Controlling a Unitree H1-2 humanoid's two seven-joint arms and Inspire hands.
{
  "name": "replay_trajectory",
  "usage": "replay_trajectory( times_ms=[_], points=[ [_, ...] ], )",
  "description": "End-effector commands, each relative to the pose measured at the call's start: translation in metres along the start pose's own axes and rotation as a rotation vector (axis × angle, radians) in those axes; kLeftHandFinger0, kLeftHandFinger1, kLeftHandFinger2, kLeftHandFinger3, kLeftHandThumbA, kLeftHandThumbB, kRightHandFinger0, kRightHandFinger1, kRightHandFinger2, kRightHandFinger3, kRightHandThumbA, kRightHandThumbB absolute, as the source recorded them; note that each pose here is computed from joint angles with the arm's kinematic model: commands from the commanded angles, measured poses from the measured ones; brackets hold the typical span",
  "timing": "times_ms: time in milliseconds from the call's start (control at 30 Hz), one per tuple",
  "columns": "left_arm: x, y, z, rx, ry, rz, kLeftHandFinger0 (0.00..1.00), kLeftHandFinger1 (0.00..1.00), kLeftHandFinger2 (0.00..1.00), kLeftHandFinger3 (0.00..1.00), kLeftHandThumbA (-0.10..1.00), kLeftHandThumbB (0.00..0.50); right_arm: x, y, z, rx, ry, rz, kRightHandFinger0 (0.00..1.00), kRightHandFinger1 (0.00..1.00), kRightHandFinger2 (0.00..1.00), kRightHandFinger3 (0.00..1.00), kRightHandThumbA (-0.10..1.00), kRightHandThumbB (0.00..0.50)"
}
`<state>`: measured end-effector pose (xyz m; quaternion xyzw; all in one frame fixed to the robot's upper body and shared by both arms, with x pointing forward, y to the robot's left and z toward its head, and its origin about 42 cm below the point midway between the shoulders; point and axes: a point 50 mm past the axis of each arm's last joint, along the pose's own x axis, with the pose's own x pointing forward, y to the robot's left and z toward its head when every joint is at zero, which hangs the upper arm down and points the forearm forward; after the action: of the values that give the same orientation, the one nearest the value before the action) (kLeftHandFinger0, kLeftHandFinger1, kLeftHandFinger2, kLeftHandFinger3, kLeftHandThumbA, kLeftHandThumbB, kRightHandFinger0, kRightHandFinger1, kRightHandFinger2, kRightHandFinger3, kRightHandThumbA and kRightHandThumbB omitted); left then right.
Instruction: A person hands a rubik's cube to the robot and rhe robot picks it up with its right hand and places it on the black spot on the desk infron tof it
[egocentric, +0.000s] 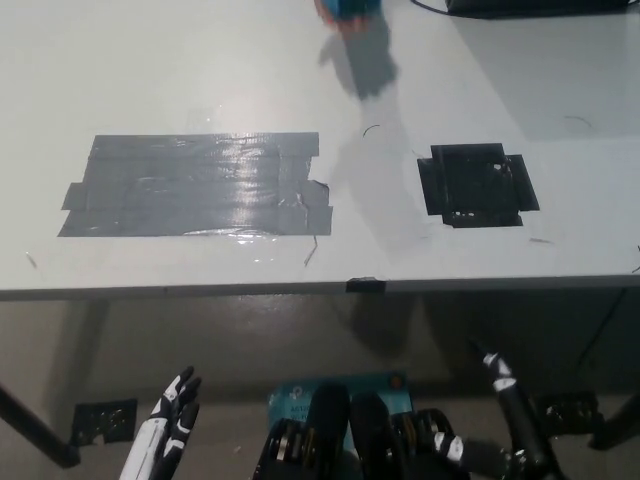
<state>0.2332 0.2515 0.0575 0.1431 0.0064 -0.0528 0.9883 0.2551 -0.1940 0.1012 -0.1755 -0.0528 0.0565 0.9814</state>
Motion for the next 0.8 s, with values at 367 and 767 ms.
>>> replay_trajectory(
  times_ms=[367, 767],
  points=[
    [0.005, 0.003, 0.011, 0.021, -0.074, 0.001, 1.00, 1.00, 1.00, 1.00, 0.97, 0.158, 0.115, -0.077, 0.150, -0.030, -0.313, -0.139, 1.00, 1.00, 1.00, 1.00, 0.98, 0.330],
    [0.011, 0.004, 0.014, 0.023, -0.088, 0.001, 1.00, 1.00, 1.00, 1.00, 0.96, 0.149, 0.223, -0.058, 0.168, 0.044, -0.161, -0.049, 1.00, 1.00, 1.00, 1.00, 1.00, 0.407]
  ],
)
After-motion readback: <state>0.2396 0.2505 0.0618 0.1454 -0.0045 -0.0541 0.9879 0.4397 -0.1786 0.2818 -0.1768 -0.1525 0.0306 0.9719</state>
